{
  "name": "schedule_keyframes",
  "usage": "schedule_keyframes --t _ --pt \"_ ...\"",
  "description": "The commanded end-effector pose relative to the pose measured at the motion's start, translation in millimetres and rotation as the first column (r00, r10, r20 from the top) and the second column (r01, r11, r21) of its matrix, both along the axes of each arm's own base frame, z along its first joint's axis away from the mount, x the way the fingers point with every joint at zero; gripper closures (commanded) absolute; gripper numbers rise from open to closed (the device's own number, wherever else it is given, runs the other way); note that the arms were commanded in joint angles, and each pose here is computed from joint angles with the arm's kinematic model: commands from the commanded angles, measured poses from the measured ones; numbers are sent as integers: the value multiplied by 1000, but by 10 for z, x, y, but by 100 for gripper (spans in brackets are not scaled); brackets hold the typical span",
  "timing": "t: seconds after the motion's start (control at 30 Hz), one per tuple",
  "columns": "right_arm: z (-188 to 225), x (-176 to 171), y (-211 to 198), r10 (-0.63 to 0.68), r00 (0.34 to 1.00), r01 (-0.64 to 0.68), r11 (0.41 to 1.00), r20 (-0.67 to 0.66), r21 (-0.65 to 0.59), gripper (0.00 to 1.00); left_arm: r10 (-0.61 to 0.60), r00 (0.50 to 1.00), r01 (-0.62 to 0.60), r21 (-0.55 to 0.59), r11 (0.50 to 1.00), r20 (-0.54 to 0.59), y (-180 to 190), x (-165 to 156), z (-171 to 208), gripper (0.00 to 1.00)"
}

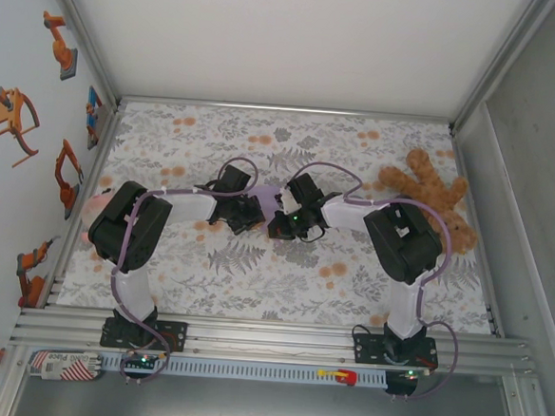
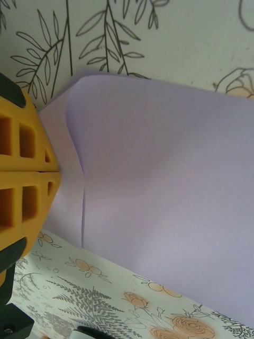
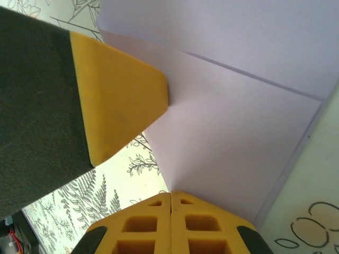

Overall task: Fold a paper plane with a square sheet of paper (pick it up from the middle)
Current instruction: Third fold the triangle at the center of the table.

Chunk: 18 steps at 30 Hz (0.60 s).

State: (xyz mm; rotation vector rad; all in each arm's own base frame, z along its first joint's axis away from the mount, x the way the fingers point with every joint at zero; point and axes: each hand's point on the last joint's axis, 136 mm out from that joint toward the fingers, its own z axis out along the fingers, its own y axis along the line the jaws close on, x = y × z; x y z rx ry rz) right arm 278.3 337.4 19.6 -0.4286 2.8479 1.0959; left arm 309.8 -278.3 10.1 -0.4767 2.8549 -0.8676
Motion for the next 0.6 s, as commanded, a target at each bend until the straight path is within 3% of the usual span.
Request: schedule_keyframes --t 0.0,0.4,0.57 --pt "-84 -73 -96 15 1000 -16 999 -25 -43 100 51 980 -2 252 968 -191 515 -479 -598 97" --pt "-220 -446 -511 -4 999 0 995 -34 -104 100 58 981 -5 274 962 -186 589 -514 -686 97" --pt "-19 -437 -526 -45 999 46 998 17 -47 100 38 984 7 254 967 -172 544 -493 -664 97"
